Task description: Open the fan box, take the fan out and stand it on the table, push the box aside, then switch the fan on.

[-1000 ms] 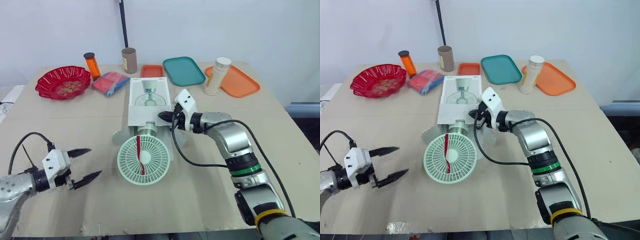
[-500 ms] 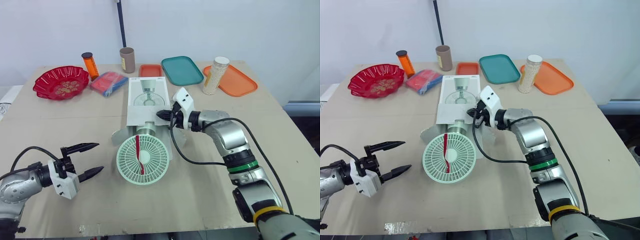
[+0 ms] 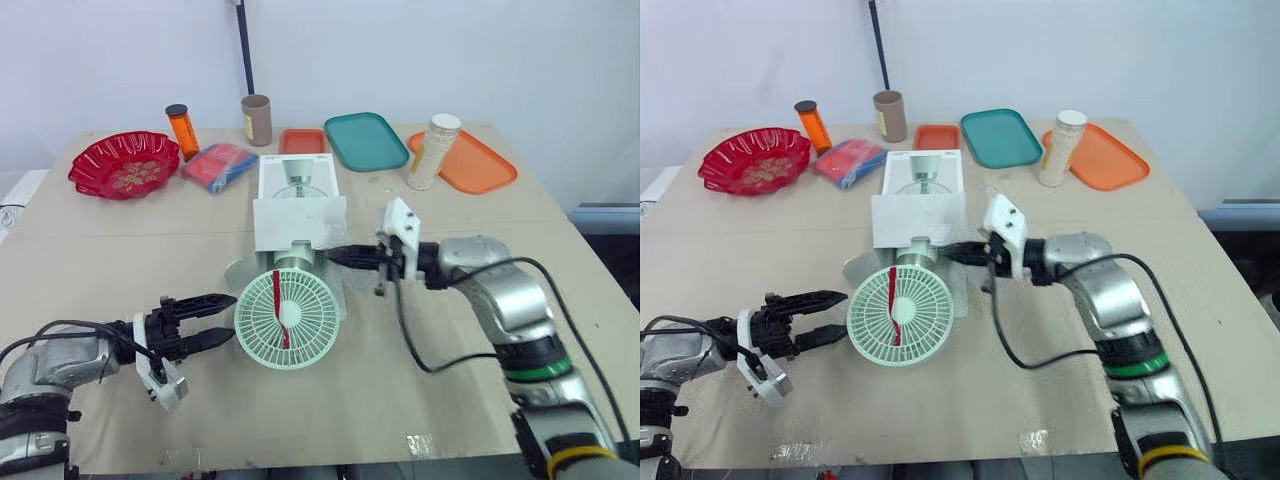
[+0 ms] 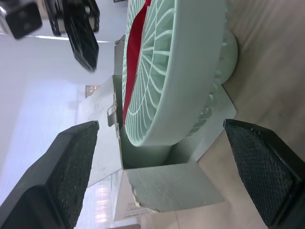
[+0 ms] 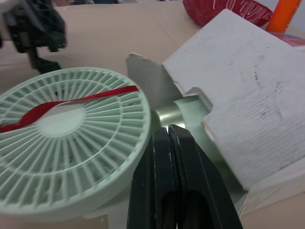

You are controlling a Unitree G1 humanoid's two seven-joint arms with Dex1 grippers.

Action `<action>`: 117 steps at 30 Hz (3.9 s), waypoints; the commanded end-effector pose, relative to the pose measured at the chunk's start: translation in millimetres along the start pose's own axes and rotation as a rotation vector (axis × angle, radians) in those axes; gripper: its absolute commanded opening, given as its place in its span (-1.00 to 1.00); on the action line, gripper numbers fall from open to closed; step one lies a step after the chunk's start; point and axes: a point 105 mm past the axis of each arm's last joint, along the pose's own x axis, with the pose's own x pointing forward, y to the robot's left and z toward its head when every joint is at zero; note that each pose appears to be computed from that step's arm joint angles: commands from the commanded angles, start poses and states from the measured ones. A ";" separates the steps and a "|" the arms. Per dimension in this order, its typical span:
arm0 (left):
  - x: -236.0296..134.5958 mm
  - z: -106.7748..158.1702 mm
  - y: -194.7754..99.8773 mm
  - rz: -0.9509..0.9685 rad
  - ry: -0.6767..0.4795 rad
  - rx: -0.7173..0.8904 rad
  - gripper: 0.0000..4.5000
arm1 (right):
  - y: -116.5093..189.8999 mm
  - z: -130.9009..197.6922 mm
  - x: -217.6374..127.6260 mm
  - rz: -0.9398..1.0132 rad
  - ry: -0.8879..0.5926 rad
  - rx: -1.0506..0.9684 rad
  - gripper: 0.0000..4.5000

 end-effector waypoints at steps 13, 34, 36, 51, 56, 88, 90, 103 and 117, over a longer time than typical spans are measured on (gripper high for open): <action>14.5 -7.1 -5.7 0.105 -0.089 0.243 0.99 | 25.1 8.2 -38.7 -0.013 0.023 -0.024 -1.00; 42.0 2.4 7.4 0.190 -0.185 0.262 0.99 | 32.2 -2.0 -36.2 0.000 0.058 -0.023 -1.00; 45.8 2.6 6.1 0.190 -0.187 0.254 0.99 | 34.2 -1.4 -36.6 0.009 0.054 -0.022 -1.00; 43.2 6.3 -16.3 0.172 -0.182 0.227 -0.15 | 32.6 -4.2 -35.8 -0.017 0.060 -0.017 -1.00; 41.0 14.1 -15.5 0.153 -0.206 0.116 -0.15 | 31.7 -6.0 -34.6 -0.021 0.063 -0.015 -1.00; 19.0 38.4 101.5 0.142 -0.193 -0.925 -0.15 | 29.0 -19.2 -15.0 0.027 0.063 -0.026 -1.00; 18.2 34.8 100.1 0.129 -0.172 -0.964 -0.15 | 27.8 -19.0 -14.7 0.025 0.062 -0.028 -1.00; 3.7 29.6 107.3 0.118 -0.097 -1.212 -0.15 | 25.3 -15.8 -8.3 0.050 0.039 -0.032 -1.00; -25.8 22.4 129.0 0.304 0.081 -1.268 -0.15 | 17.1 -11.4 3.7 0.116 0.013 -0.057 -1.00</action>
